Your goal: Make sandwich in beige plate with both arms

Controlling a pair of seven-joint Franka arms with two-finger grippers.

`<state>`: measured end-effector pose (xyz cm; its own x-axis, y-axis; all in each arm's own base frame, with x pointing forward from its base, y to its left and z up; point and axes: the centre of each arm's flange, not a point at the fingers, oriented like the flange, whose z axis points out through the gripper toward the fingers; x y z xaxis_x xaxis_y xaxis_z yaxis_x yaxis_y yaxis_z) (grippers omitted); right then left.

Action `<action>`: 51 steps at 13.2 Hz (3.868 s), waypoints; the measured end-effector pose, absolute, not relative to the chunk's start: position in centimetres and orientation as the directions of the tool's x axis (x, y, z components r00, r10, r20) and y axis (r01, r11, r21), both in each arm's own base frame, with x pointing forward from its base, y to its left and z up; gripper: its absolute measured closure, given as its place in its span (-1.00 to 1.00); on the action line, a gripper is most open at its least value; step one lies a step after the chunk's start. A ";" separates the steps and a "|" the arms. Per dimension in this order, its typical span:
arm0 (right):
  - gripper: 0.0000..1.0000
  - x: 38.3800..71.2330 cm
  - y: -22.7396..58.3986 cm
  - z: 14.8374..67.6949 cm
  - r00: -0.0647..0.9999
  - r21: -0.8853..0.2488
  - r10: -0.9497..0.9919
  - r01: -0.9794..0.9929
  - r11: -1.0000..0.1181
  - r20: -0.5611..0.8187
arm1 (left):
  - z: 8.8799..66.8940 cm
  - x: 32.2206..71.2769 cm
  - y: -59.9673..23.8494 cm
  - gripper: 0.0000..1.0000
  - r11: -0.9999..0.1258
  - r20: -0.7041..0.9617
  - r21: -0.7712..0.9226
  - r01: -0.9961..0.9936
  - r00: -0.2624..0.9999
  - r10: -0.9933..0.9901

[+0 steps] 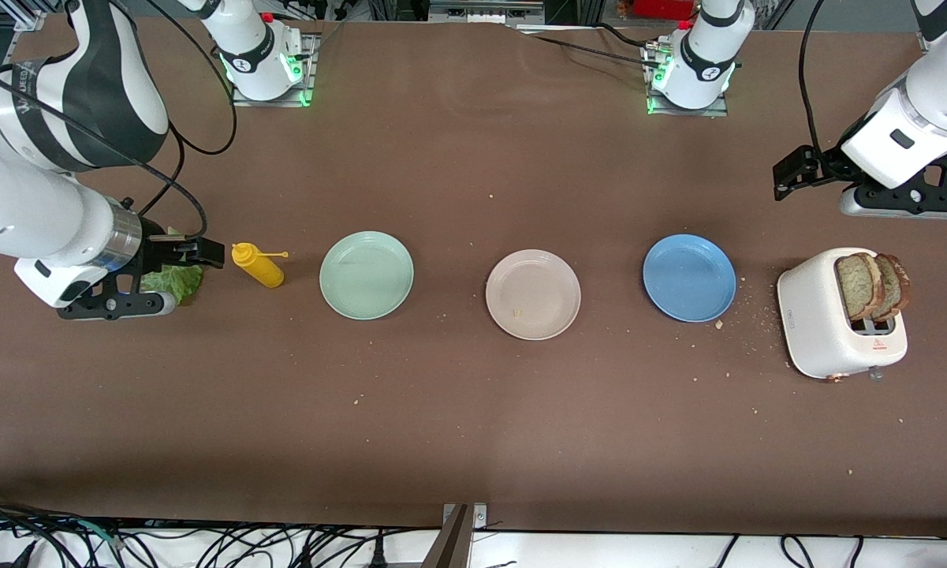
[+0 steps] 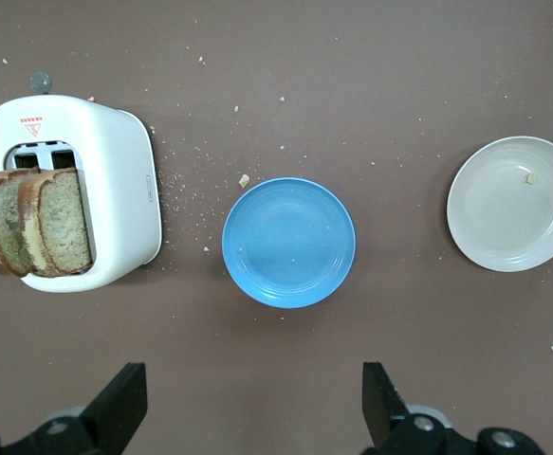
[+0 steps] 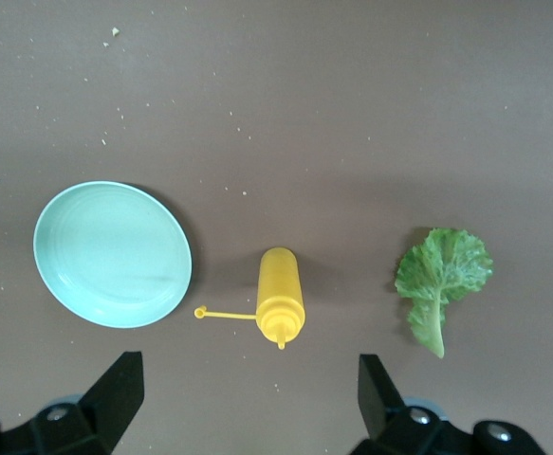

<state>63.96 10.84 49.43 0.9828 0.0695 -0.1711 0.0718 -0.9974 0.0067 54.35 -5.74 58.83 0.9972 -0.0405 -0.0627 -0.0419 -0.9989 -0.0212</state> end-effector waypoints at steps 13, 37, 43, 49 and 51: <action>-1.00 63.9 10.7 49.4 0.981 0.009 0.065 0.067 -0.998 -0.181 | 58.8 54.3 -5.8 -1.00 -0.999 -0.063 -0.021 -0.042 0.997 -0.041; -1.00 63.9 10.5 49.3 0.981 0.010 0.061 0.064 -0.998 -0.185 | 58.8 54.2 -6.7 -1.00 -0.998 -0.063 -0.024 -0.060 0.996 -0.058; -1.00 63.8 10.0 49.2 0.980 0.011 0.054 0.057 -0.998 -0.193 | 58.8 54.3 -6.3 -1.00 -0.998 -0.063 -0.024 -0.053 0.997 -0.052; -1.00 63.8 10.0 49.2 0.980 0.011 0.054 0.057 -0.998 -0.193 | 58.8 54.3 -6.1 -1.00 -0.998 -0.063 -0.024 -0.050 0.997 -0.048; -1.00 63.8 10.0 49.2 0.980 0.011 0.054 0.057 -0.998 -0.193 | 58.8 54.3 -6.1 -1.00 -0.998 -0.063 -0.024 -0.050 0.997 -0.048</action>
